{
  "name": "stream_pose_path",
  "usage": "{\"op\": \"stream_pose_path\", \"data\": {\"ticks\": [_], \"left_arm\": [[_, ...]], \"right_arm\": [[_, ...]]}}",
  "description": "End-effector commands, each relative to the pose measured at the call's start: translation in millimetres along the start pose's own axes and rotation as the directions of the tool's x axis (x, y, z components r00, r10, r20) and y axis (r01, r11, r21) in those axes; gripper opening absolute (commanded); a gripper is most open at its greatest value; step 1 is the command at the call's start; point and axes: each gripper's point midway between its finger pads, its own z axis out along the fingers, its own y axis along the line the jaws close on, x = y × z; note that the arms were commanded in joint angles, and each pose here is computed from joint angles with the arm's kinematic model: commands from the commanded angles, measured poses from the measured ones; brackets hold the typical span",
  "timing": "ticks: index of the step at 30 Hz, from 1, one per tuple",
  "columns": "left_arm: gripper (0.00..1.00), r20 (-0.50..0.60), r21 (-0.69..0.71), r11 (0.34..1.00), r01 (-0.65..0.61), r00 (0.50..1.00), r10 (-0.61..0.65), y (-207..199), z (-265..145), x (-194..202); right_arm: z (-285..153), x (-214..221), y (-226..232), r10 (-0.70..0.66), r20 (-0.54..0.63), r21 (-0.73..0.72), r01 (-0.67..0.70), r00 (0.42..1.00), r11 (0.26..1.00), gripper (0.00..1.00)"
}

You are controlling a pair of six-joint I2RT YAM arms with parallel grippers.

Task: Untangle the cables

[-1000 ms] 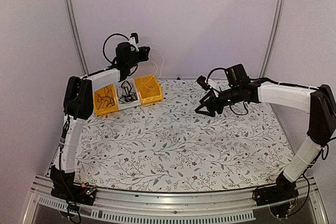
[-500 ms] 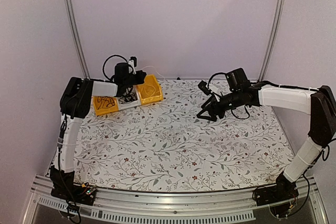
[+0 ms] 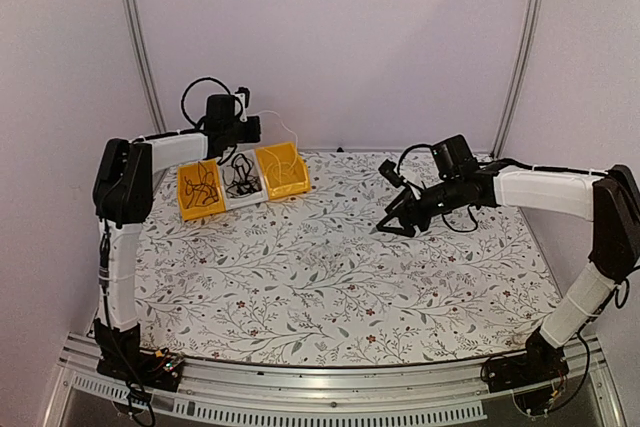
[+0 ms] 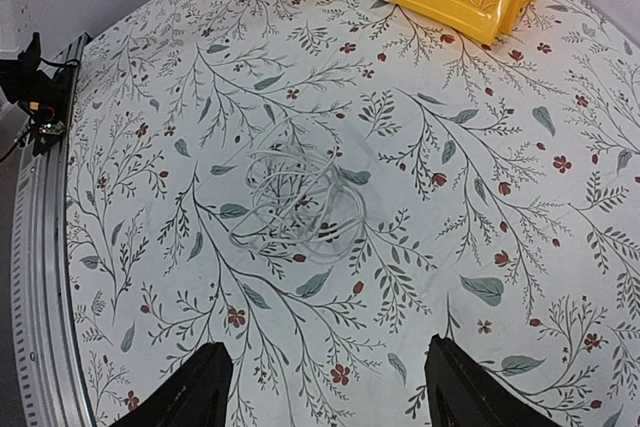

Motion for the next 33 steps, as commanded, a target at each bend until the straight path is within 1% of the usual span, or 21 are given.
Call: {"op": "stream_pose_path", "data": {"ticks": [1, 2, 5, 10, 16, 21, 24, 26, 30, 31, 32, 33], "left_arm": [[0.0, -0.225, -0.201, 0.975, -0.095, 0.973, 0.048, 23.5, -22.8, 23.7], [0.0, -0.268, -0.22, 0.969, -0.112, 0.962, 0.05, 27.4, -24.7, 33.0], [0.0, -0.34, -0.23, 0.957, -0.178, 0.936, 0.093, 25.1, -27.3, 46.3], [0.0, -0.356, -0.223, 0.948, -0.227, 0.924, 0.137, 7.1, -20.2, 51.8], [0.0, -0.385, -0.218, 0.951, -0.218, 0.915, 0.121, -9.1, -9.4, 73.2], [0.0, -0.412, -0.211, 0.962, -0.175, 0.908, 0.075, -19.0, -5.1, 89.2], [0.0, -0.393, -0.228, 0.96, -0.163, 0.917, 0.062, -18.3, -11.4, 75.7], [0.0, -0.363, -0.193, 0.969, -0.154, 0.929, 0.075, -25.1, -18.4, 61.7], [0.0, -0.207, -0.049, 0.992, -0.119, 0.972, 0.106, -55.2, -38.2, 17.2], [0.0, -0.173, -0.033, 0.993, -0.11, 0.98, 0.103, -58.8, -42.7, 6.8], [0.0, -0.161, -0.038, 0.994, -0.105, 0.982, 0.098, -60.1, -46.0, 0.5], [0.0, -0.178, -0.056, 0.993, -0.102, 0.98, 0.091, -57.5, -47.8, 0.3]], "right_arm": [[-10.5, -8.5, 3.4, -0.014, 0.036, 0.012, 0.013, 0.999, 1.0, 0.7], [-10.6, -8.0, 3.4, -0.014, 0.035, 0.013, 0.014, 0.999, 1.0, 0.71], [-10.3, -7.0, 3.7, -0.016, 0.032, 0.011, 0.015, 0.999, 1.0, 0.7], [-7.6, -4.8, 4.8, -0.007, 0.027, -0.005, 0.007, 1.0, 1.0, 0.7], [-5.4, -1.5, 3.7, -0.002, 0.019, -0.004, 0.003, 1.0, 1.0, 0.7], [-5.5, 2.8, 5.9, 0.002, 0.014, -0.009, -0.002, 1.0, 1.0, 0.7], [-7.0, 2.2, 6.4, 0.001, 0.017, -0.008, -0.001, 1.0, 1.0, 0.71], [-6.7, 1.9, 5.8, 0.001, 0.017, -0.006, 0.0, 1.0, 1.0, 0.7], [-4.7, 0.7, 4.2, 0.001, 0.019, -0.006, -0.001, 1.0, 1.0, 0.7], [-4.7, 0.1, 4.4, 0.001, 0.02, -0.008, -0.001, 1.0, 1.0, 0.71], [-3.7, 0.9, 4.1, 0.004, 0.018, -0.01, -0.004, 1.0, 1.0, 0.7], [-3.3, 0.3, 3.9, 0.004, 0.018, -0.011, -0.004, 1.0, 1.0, 0.7]]}}
